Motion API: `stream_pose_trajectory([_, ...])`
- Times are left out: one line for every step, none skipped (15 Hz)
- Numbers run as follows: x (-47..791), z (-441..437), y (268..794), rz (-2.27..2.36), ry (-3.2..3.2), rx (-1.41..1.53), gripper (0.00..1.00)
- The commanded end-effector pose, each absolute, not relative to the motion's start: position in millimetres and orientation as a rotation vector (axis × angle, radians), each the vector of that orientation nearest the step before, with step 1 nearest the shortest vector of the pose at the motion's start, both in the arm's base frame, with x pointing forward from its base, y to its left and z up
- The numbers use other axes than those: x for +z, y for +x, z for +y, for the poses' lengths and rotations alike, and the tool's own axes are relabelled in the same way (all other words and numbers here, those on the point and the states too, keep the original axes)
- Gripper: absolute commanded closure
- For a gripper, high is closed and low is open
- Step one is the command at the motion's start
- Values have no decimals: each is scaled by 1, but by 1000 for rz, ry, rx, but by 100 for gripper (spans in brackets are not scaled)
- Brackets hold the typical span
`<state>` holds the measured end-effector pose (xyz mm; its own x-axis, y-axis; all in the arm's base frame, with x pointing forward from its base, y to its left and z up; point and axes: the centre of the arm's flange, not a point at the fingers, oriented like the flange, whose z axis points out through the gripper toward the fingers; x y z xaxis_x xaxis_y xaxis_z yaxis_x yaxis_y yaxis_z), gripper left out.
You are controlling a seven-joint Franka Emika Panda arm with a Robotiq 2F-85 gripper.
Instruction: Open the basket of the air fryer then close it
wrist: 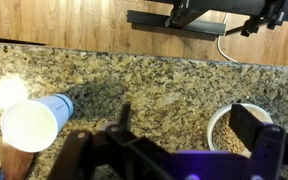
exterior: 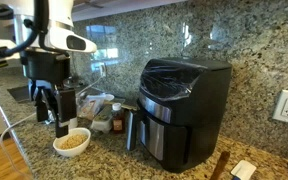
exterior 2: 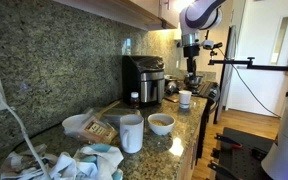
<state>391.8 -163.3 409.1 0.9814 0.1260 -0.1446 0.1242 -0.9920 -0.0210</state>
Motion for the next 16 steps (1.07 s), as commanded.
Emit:
stream_pose_trajectory([409,-163,392,-197,-3115,228,0])
stream_pose_trajectory([409,-163,392,-197,-3115,228,0])
stream_pose_trajectory([409,-163,392,-197,-3115,228,0])
stream_pose_trajectory([409,-163,392,-197,-3115,228,0])
stream_pose_trajectory([409,-163,392,-197,-3115,228,0])
stream_pose_trajectory([409,-163,392,-197,-3115,228,0])
stream_pose_trajectory([409,-163,392,-197,-3115,228,0])
stream_pose_trajectory([409,-163,392,-197,-3115,228,0])
stream_pose_trajectory([409,-163,392,-197,-3115,228,0])
stream_pose_trajectory([409,-163,392,-197,-3115,228,0])
stream_pose_trajectory([408,-163,392,-201,-3113,227,0])
stream_pose_trajectory([407,-163,392,-197,-3110,226,0])
stream_pose_trajectory([406,-163,393,-202,-3106,228,0])
stream_pose_trajectory([408,-163,392,-195,-3112,230,0])
stream_pose_trajectory([408,-163,392,-195,-3112,232,0])
stream_pose_trajectory([407,-163,392,-195,-3111,234,0])
